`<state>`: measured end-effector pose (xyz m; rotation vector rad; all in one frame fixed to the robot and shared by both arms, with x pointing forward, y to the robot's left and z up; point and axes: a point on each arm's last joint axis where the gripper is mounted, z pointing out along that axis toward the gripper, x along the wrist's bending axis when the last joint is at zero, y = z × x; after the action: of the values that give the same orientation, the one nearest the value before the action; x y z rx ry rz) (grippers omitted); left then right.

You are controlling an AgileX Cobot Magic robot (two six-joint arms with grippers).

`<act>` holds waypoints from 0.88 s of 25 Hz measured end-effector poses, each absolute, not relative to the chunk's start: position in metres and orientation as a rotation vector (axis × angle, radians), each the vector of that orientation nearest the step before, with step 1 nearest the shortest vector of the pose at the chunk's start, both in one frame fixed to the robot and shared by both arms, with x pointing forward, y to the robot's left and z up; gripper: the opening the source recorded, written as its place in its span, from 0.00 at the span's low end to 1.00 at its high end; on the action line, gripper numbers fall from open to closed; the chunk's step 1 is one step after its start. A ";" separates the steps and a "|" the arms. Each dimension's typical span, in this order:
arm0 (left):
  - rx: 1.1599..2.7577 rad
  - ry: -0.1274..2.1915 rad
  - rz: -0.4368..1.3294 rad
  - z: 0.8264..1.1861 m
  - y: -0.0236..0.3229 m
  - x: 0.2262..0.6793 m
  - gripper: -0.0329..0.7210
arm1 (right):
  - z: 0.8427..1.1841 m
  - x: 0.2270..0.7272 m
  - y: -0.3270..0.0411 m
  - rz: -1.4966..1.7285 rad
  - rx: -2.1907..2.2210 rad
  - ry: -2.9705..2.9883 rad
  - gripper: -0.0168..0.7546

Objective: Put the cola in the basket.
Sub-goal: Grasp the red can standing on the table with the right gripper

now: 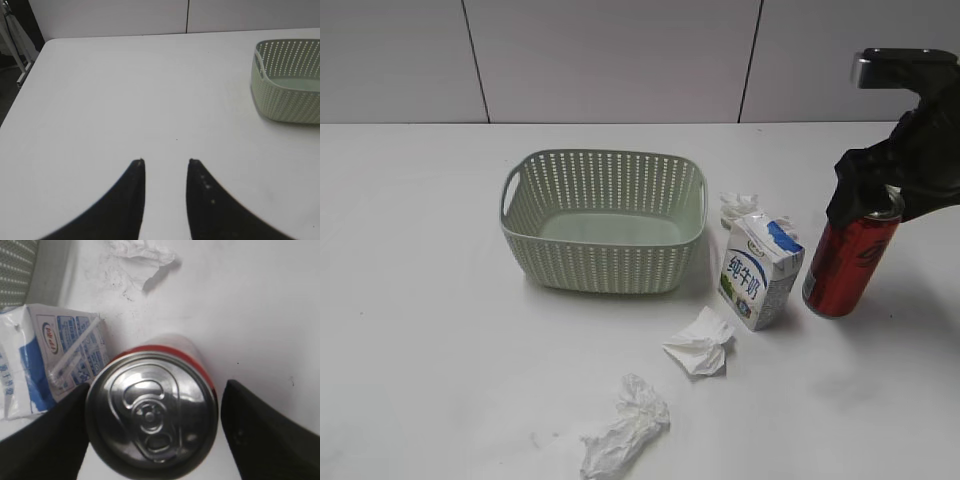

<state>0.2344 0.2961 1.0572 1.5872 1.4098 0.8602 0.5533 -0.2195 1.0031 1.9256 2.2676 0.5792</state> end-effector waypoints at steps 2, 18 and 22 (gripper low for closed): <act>1.587 1.410 0.860 1.057 0.296 0.234 0.35 | 0.998 0.555 -0.219 0.565 1.935 2.273 0.79; 1.587 1.410 0.860 1.057 0.296 0.234 0.35 | 0.971 0.565 -0.218 0.496 1.963 2.299 0.70; 1.587 1.410 0.860 1.057 0.296 0.234 0.35 | 0.973 0.566 -0.217 0.471 1.974 2.321 0.70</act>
<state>0.2344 0.2961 1.0572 1.5872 1.4098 0.8602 0.5656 -0.2171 0.9726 1.9738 2.3213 0.4715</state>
